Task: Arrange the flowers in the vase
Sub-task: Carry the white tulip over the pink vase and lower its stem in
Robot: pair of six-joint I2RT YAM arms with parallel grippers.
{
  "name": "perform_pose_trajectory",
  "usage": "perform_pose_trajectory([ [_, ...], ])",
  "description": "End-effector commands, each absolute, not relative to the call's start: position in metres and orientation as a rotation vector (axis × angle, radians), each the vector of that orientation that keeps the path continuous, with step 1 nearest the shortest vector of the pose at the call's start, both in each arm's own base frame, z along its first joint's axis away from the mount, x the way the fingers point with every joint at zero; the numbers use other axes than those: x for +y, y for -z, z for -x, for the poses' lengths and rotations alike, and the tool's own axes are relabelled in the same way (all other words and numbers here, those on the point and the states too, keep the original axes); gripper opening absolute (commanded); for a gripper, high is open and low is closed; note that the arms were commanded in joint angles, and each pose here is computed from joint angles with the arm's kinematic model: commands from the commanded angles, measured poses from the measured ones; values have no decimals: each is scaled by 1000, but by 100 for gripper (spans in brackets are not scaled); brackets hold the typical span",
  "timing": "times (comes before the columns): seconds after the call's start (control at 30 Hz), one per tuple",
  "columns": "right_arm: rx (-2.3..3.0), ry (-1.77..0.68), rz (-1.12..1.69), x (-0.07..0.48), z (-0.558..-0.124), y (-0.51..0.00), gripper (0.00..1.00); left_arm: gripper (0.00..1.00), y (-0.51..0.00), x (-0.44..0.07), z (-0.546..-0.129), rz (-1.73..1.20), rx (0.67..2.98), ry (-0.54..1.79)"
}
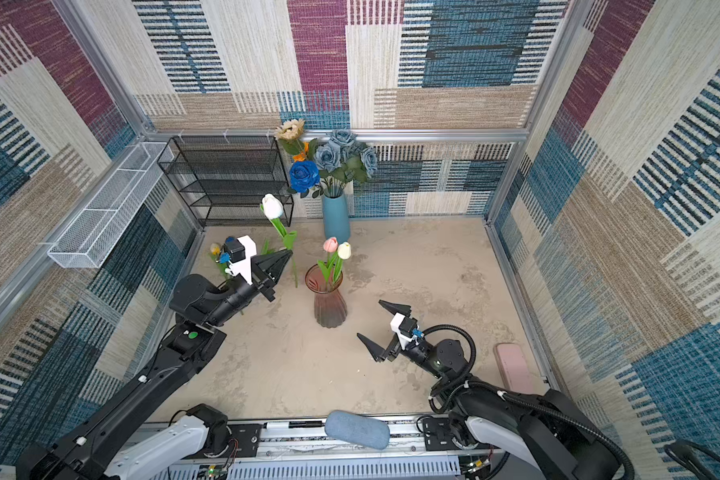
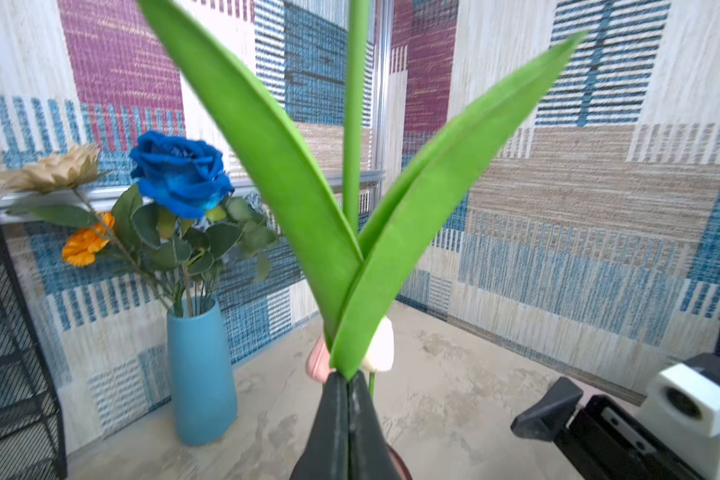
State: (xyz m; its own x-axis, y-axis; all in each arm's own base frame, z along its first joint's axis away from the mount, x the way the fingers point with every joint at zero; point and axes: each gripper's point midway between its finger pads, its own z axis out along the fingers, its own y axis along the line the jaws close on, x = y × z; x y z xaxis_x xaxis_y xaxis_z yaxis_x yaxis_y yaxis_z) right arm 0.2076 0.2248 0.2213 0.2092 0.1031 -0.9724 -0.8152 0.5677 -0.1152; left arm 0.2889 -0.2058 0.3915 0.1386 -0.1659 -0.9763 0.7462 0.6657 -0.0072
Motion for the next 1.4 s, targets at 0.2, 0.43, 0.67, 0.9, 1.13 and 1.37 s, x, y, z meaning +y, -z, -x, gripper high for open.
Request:
perform_pose_trajectory([
  [0.2, 1170, -733, 733, 226, -208, -229, 100, 0, -420, -230, -298, -572, 1113, 804],
  [0.43, 1162, -725, 724, 223, -206, -230, 100, 0, -390, -242, -327, -566, 1188, 788],
  [0.67, 1160, -725, 726, 223, -205, -230, 100, 0, -342, -251, -344, -585, 1320, 781],
  [0.9, 1164, -730, 729, 225, -206, -229, 100, 31, -307, -257, -350, -607, 1425, 772],
  [1.13, 1168, -732, 730, 225, -207, -228, 100, 58, -294, -254, -350, -640, 1509, 714],
  [1.37, 1168, -730, 732, 225, -206, -229, 100, 59, -295, -238, -340, -643, 1534, 623],
])
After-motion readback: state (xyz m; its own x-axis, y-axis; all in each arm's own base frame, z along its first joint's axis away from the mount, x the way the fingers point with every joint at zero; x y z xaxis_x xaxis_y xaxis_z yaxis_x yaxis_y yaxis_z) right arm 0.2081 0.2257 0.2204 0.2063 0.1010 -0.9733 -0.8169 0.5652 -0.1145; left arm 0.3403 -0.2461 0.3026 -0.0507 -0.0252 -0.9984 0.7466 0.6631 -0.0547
